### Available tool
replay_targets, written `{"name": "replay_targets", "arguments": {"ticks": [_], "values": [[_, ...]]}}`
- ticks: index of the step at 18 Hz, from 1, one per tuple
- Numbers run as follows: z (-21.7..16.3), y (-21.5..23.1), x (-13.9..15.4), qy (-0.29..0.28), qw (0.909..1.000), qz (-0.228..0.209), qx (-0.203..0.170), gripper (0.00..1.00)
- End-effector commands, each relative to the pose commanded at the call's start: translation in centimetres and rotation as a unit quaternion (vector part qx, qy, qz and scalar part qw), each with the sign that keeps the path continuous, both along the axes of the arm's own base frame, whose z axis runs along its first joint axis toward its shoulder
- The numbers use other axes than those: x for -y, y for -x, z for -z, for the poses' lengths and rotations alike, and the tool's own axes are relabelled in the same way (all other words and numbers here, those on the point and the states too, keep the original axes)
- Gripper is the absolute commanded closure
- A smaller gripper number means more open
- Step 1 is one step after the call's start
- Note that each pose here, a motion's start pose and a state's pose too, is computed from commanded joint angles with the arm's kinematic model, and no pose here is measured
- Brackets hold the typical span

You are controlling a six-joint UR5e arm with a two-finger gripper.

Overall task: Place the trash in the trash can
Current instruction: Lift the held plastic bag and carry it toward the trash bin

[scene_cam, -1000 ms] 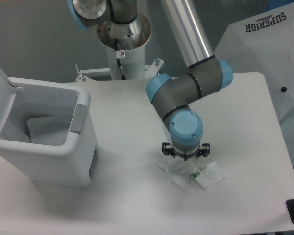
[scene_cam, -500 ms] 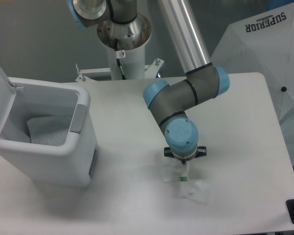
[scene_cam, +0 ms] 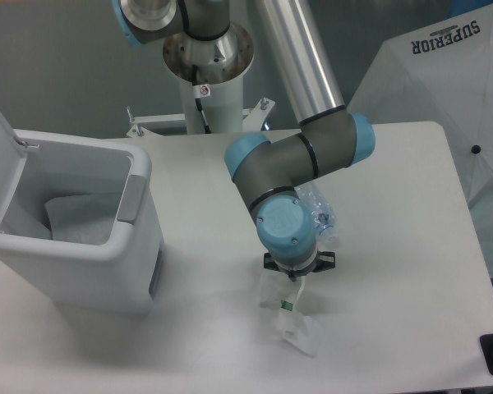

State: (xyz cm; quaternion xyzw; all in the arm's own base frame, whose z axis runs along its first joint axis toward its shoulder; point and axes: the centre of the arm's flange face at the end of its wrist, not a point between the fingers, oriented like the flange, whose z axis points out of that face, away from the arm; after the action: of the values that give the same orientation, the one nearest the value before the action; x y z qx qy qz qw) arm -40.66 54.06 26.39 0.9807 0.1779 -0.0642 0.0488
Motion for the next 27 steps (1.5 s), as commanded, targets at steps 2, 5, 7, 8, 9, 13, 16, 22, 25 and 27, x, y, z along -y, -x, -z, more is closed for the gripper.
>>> {"name": "replay_targets", "arguments": {"ticks": [2,5,7,8,9,13,16,22,25,27], "values": [[-2.0,-0.8,-0.2,-0.035,0.9993,0.000,0.013,1.00],[-4.8,-1.3,-0.2,-0.084,0.9960,-0.002,0.028,1.00],[-6.5,-1.8,-0.2,-0.116,0.9925,-0.001,0.040,1.00],[-7.3,-2.1,-0.3,-0.131,0.9903,0.000,0.046,1.00],[-8.0,-2.4,-0.3,-0.144,0.9882,0.001,0.052,1.00],[-10.8,-3.2,-0.1,-0.189,0.9801,0.003,0.062,1.00],[-14.1,-4.4,0.1,-0.234,0.9696,0.003,0.072,1.00],[-21.1,-5.6,1.2,-0.315,0.9461,0.007,0.074,1.00],[-24.2,-7.1,1.5,-0.351,0.9329,0.022,0.079,1.00],[-25.6,-7.8,1.5,-0.369,0.9253,0.030,0.083,1.00]]}}
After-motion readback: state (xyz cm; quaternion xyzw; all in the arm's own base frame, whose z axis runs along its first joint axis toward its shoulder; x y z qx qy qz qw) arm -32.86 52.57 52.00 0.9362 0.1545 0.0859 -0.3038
